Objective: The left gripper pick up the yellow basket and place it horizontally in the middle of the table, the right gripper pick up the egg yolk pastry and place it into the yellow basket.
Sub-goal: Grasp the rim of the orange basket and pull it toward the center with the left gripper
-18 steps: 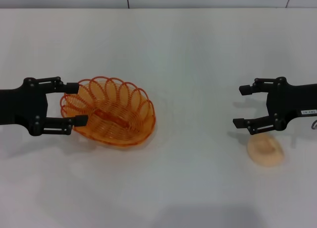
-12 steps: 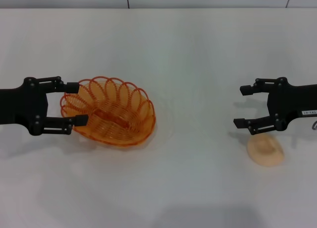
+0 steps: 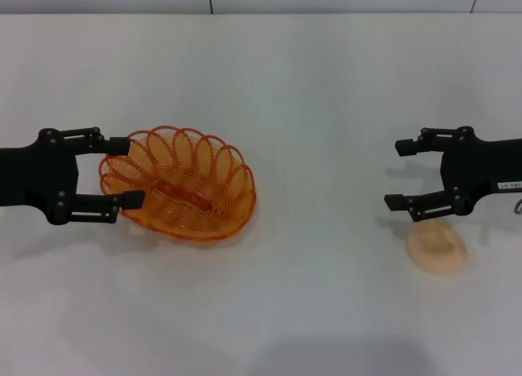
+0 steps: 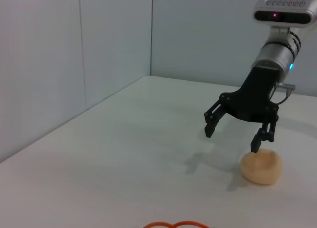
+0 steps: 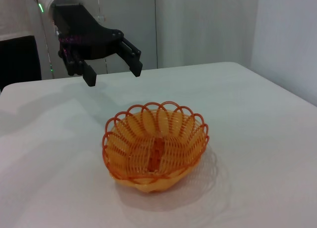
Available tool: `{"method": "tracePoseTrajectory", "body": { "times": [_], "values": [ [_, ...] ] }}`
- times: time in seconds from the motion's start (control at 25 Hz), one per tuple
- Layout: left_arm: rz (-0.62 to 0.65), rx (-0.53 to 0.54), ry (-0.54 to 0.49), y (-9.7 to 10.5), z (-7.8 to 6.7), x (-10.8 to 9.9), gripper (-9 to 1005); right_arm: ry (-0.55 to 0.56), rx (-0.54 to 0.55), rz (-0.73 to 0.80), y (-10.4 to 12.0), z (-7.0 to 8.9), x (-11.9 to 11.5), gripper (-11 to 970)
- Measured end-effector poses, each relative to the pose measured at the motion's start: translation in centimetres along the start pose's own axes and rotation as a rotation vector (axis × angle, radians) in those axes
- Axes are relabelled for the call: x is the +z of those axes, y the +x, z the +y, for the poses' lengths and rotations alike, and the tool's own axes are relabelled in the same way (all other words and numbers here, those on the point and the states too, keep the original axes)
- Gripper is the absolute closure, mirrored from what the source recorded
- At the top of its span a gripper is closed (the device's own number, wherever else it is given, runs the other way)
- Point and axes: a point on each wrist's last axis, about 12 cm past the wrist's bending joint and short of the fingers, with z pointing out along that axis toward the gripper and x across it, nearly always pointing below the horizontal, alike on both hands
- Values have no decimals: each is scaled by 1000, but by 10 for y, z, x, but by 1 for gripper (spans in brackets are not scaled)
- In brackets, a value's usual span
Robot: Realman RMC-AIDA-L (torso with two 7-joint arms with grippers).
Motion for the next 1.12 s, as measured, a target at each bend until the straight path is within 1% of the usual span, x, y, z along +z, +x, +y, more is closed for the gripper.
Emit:
{"method": "tracePoseTrajectory", "body": {
  "times": [0.76,1.12],
  "values": [
    [-4,1,-12,2,0,-2,232,8,-3,-9,0,1,2,88],
    [-8,0,-13,2,-1,-1,244,23,-1,-22,3,1,-2,88]
  ]
}}
